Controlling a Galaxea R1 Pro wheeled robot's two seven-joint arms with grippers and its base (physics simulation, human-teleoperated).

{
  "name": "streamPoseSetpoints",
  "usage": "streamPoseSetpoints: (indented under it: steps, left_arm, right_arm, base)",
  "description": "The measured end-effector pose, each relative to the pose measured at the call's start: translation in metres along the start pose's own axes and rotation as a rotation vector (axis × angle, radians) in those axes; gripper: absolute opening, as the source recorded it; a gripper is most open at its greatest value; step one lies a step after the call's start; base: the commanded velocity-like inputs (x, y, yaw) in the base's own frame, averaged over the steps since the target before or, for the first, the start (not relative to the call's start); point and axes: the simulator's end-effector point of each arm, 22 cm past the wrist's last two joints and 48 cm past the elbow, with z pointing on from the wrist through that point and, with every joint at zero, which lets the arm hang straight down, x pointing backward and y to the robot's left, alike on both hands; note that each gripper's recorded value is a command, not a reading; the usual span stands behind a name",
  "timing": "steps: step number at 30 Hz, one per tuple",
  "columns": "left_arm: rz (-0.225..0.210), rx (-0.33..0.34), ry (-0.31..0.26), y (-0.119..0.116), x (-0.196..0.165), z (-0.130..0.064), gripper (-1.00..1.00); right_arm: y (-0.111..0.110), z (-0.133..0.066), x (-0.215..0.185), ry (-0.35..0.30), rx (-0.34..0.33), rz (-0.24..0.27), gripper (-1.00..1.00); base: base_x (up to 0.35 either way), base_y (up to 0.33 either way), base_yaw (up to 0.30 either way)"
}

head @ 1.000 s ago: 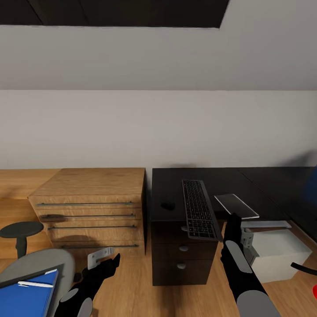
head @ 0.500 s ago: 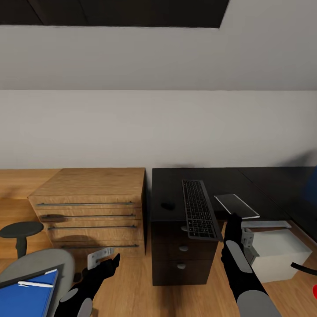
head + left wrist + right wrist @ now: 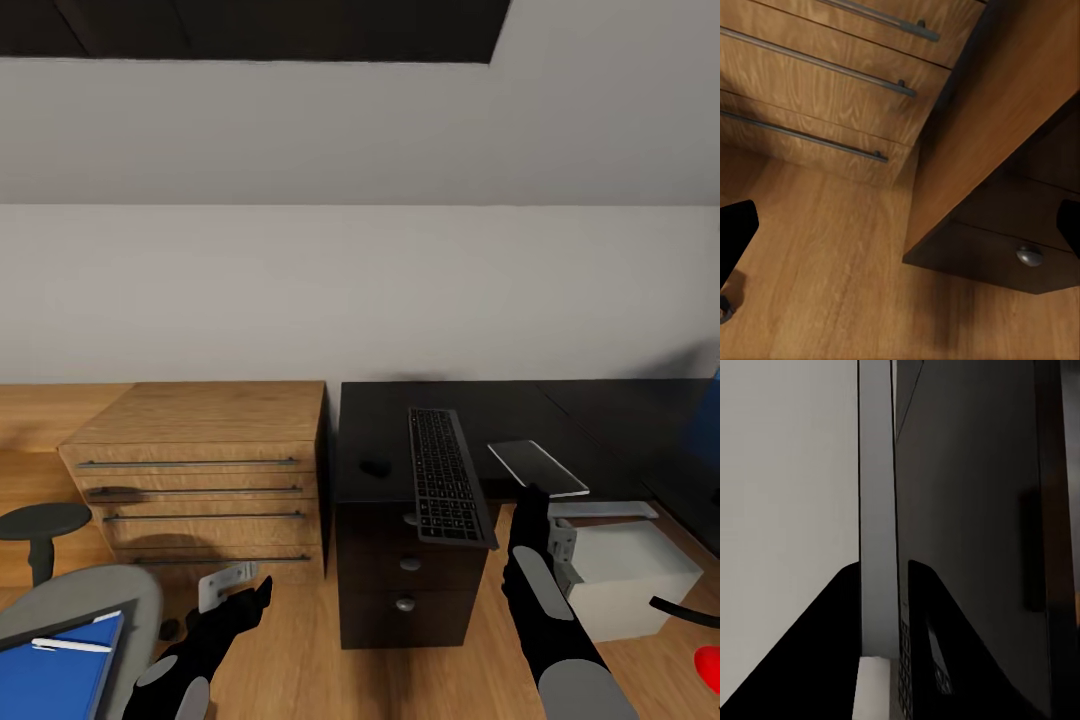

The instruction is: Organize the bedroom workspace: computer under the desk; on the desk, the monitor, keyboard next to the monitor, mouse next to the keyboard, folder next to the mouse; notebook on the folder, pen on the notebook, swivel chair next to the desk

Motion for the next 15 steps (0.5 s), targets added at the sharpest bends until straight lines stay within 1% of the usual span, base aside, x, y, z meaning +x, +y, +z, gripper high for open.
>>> streamPoseSetpoints:
  steps: [15]
  left_arm:
    - [-0.002,0.0,0.0,0.0002,0.0,0.0,1.0]
  right_arm:
    - [0.0008,0.0,0.0007,0.001,-0.002,-0.002,-1.0]
  base:
    - [0.0,-0.002,0.0]
